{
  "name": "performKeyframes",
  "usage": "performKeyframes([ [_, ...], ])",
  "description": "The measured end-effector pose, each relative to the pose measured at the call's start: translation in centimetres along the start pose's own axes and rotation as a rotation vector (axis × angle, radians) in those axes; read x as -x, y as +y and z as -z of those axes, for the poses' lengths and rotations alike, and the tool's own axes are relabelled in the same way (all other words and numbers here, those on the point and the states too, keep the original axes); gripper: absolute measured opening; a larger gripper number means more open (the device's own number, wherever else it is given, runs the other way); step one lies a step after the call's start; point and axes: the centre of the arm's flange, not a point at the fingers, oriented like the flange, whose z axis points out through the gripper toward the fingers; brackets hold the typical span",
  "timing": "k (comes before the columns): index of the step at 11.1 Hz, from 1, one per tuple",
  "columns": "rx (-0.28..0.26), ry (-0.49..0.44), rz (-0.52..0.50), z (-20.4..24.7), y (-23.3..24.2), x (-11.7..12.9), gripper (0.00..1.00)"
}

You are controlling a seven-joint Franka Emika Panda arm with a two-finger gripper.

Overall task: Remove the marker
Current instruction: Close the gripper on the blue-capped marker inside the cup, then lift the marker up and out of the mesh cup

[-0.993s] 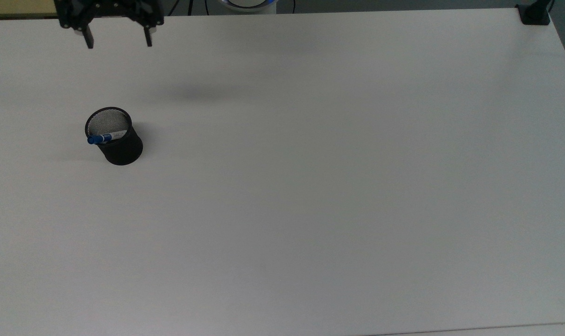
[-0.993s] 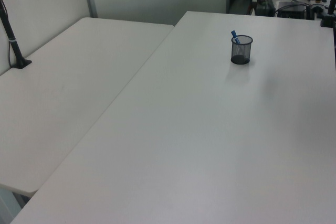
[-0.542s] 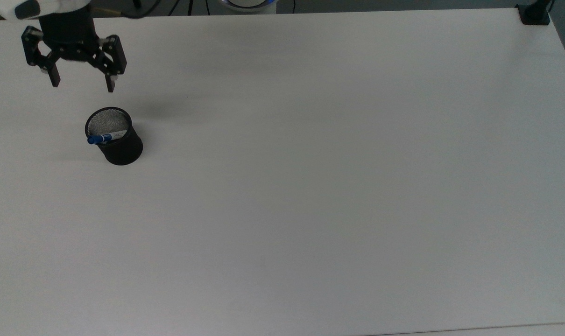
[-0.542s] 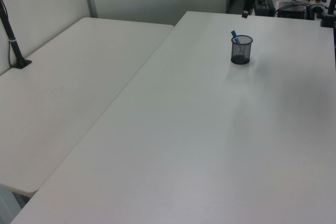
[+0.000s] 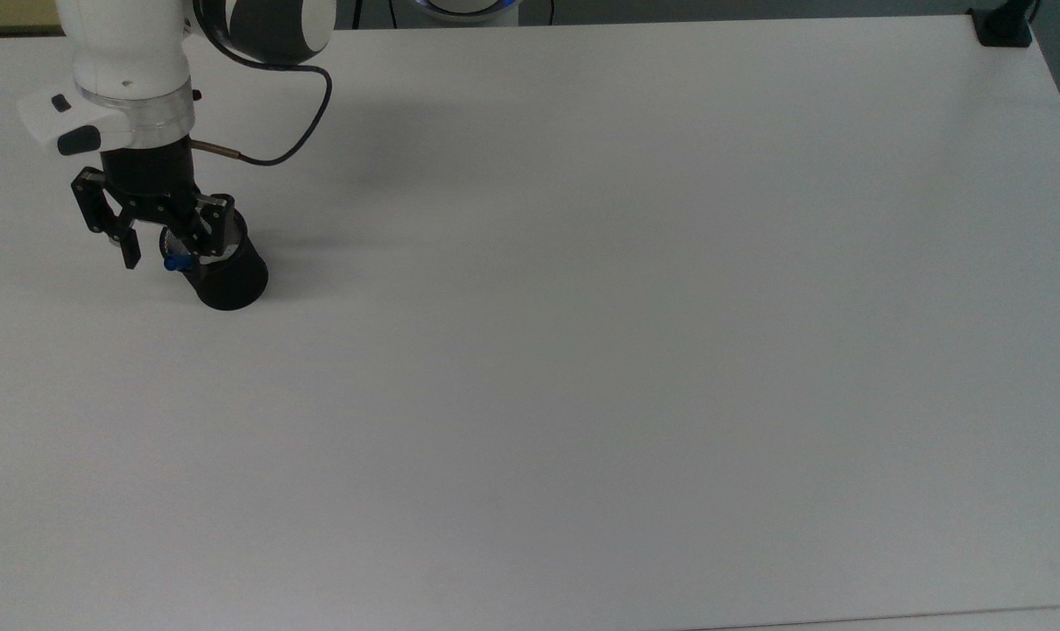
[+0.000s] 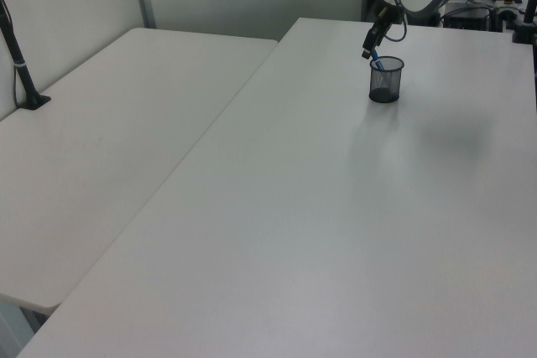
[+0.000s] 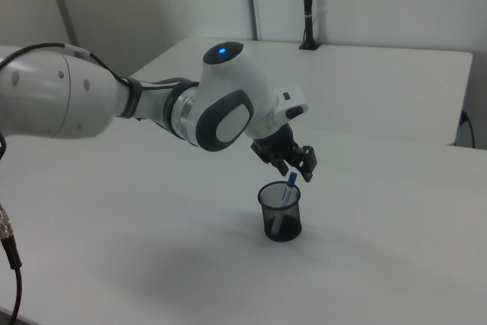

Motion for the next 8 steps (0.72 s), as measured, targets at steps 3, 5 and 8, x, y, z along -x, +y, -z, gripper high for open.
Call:
performKeyframes([
  [3,0.0,0.0,-0.013,-0.11,0.11,0.0,0.21],
  [5,0.0,0.003,-0.027,0.0,0.24,-0.07,0.17],
  [8,0.003,0.017,-0.035,0.7,0.42,-0.43,0.17],
])
